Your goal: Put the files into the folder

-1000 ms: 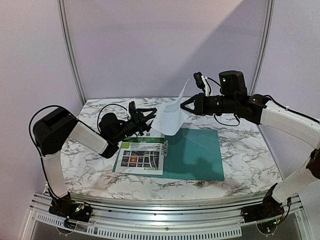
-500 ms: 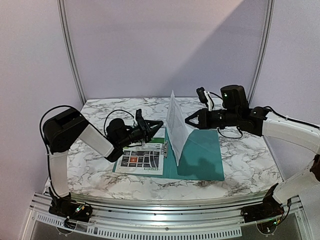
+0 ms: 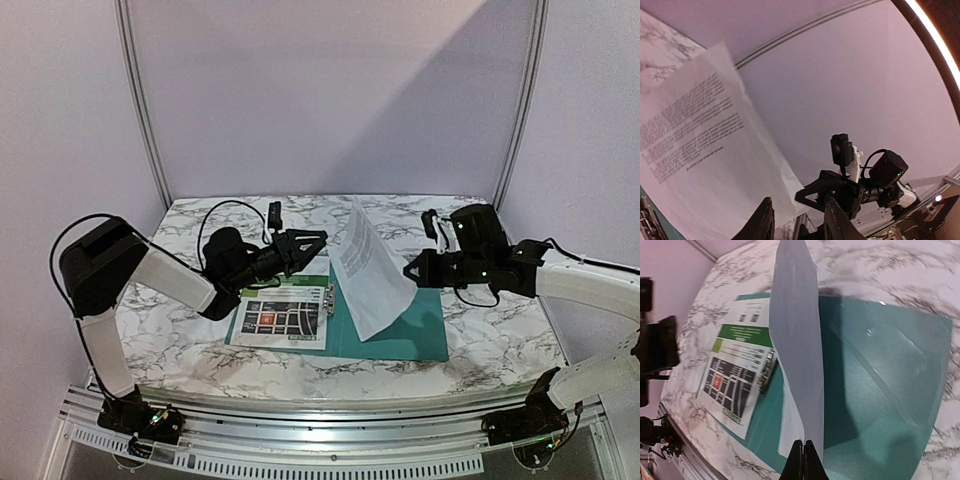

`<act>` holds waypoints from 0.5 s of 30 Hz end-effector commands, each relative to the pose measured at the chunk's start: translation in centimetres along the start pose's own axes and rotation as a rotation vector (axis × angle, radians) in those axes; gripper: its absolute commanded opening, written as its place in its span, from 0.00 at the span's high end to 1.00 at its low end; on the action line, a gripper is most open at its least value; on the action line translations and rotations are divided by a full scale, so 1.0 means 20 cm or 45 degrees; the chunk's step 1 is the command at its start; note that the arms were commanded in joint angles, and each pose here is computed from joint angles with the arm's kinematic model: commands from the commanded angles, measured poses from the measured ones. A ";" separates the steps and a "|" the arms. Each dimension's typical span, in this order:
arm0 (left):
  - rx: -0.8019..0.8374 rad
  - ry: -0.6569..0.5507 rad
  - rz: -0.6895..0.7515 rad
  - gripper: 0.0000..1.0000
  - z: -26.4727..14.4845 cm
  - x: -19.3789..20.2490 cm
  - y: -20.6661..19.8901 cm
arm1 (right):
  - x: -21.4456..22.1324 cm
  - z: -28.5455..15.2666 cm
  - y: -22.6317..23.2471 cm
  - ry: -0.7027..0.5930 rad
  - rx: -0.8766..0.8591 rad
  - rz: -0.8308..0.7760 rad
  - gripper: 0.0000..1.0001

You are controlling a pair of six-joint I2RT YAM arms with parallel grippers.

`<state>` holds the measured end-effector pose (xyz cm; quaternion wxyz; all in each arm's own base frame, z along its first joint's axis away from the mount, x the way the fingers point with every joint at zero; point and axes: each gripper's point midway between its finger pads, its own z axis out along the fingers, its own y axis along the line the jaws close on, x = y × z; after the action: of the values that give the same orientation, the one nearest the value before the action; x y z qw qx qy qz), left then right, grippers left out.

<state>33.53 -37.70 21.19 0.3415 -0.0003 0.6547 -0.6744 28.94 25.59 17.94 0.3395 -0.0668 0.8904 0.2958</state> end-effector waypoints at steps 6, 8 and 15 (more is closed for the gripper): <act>-0.426 0.198 0.411 0.59 0.06 0.12 0.03 | 0.37 -0.07 -0.33 0.306 0.283 0.298 1.00; -0.468 0.215 0.460 0.59 0.07 0.12 0.02 | 0.41 -0.10 -0.30 0.402 0.198 0.358 1.00; -0.559 0.212 0.541 0.59 0.04 0.10 -0.01 | 0.55 -0.25 -0.27 0.610 0.161 0.377 1.00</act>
<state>32.57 -40.11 22.25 0.4092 0.1003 0.7624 -0.4912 23.27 19.60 11.31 0.1523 0.0351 0.9542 0.2550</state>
